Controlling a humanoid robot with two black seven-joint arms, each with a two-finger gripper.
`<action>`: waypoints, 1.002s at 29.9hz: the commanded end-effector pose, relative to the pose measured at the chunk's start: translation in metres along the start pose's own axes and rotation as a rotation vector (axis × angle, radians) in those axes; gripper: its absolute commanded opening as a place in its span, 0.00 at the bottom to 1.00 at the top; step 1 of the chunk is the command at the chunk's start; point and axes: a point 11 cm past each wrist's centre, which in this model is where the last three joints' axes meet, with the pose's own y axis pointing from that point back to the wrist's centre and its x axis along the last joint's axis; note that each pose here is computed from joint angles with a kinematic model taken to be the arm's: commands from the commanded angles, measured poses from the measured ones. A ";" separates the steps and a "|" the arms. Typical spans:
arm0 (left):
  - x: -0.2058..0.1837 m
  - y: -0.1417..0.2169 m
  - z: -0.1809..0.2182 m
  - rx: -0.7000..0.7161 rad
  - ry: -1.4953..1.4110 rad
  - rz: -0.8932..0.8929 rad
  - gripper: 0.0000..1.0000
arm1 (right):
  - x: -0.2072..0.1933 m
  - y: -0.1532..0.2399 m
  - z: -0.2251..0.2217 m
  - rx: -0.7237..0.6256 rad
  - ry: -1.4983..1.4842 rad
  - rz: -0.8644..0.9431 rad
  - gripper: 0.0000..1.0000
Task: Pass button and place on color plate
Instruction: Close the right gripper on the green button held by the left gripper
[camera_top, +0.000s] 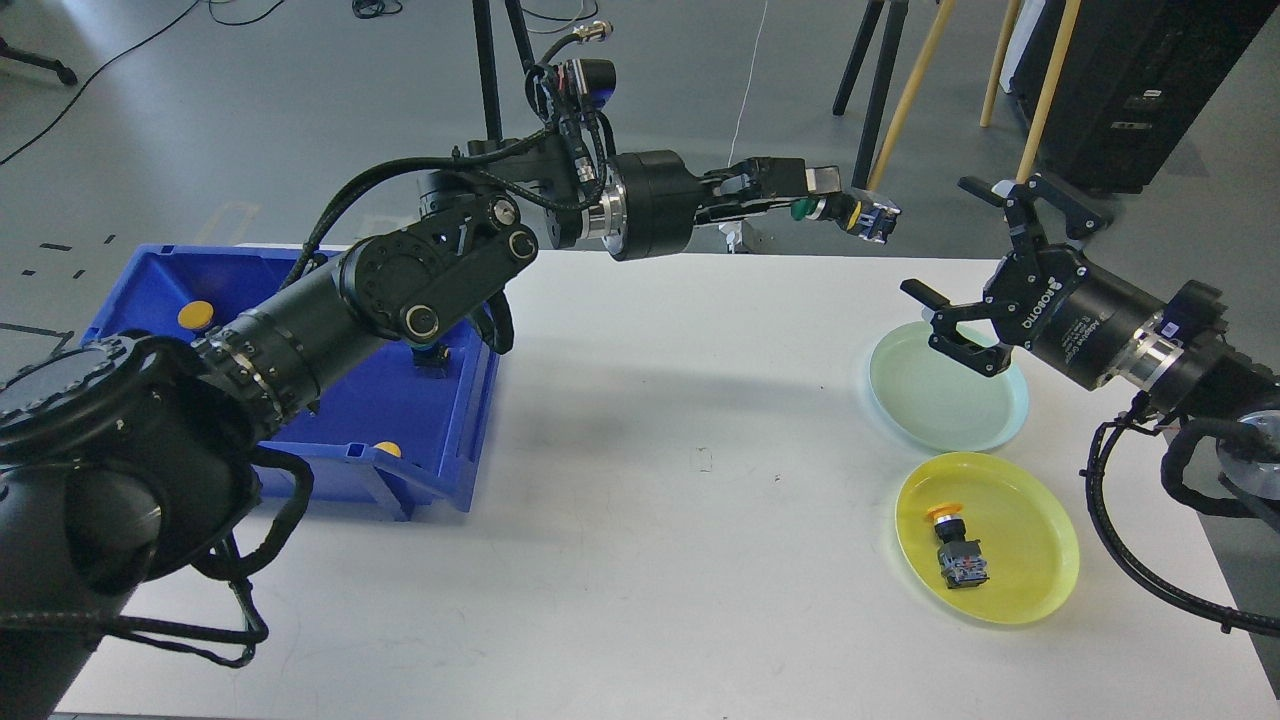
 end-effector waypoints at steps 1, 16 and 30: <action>0.000 0.000 0.000 0.000 0.000 0.001 0.16 | -0.008 -0.018 0.004 -0.019 0.006 -0.031 1.00; 0.002 0.001 0.001 -0.004 0.005 0.009 0.16 | -0.025 -0.036 0.008 -0.031 0.009 -0.091 0.65; 0.003 0.001 0.001 -0.006 0.007 0.012 0.17 | -0.030 -0.044 0.010 -0.012 -0.002 -0.109 0.01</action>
